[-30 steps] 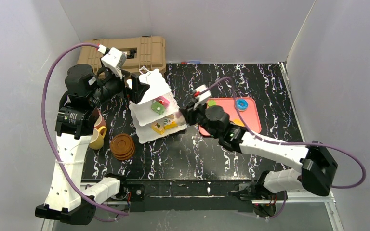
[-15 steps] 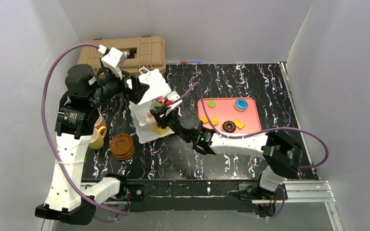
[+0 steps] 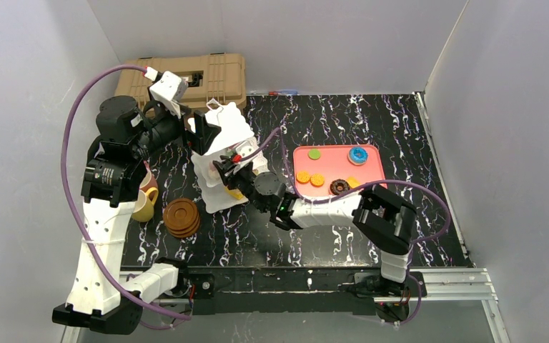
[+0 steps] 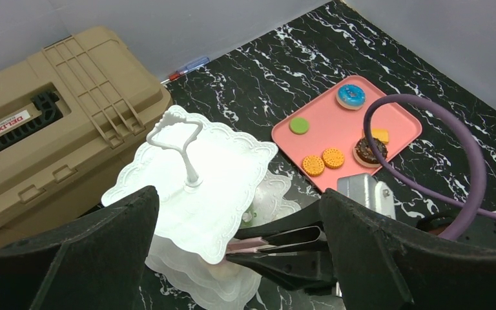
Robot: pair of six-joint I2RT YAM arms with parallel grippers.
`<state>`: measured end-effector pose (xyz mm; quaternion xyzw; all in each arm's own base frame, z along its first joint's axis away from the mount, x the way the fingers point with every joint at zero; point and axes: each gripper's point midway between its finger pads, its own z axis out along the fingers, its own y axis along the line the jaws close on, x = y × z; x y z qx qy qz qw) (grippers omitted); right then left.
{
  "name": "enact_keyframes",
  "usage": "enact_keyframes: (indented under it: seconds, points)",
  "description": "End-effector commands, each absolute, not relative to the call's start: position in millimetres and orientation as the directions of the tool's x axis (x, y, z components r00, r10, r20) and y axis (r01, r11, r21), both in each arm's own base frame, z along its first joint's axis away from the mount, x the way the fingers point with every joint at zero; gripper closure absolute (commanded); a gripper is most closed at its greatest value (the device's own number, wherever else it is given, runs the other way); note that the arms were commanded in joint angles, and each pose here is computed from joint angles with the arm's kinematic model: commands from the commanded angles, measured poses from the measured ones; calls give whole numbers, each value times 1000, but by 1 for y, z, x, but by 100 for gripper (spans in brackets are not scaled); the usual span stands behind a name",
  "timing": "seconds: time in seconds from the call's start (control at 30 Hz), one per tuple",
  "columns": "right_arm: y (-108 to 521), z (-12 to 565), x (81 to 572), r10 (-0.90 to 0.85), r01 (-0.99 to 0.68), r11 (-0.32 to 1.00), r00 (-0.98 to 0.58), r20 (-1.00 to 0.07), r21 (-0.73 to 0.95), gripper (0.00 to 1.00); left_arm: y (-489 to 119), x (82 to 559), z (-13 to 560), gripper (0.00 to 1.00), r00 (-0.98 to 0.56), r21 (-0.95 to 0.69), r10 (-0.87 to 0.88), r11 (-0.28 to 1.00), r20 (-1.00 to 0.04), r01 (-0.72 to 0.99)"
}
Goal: Serve the afternoon tea
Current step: Place the desert on the desert table.
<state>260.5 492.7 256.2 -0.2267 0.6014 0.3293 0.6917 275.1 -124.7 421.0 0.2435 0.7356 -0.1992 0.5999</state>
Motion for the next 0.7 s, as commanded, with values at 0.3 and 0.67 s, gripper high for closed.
enact_keyframes:
  seconds: [0.3, 0.67]
  points:
    - [495, 290, 273, 258, -681, 728, 169, -951, 76, 40, -123, 266, 436, 7, -123, 20, 117, 796, -985, 604]
    - [482, 312, 261, 302, -711, 694, 145, -942, 113, 40, -124, 266, 436, 7, -119, 22, 118, 794, -986, 608]
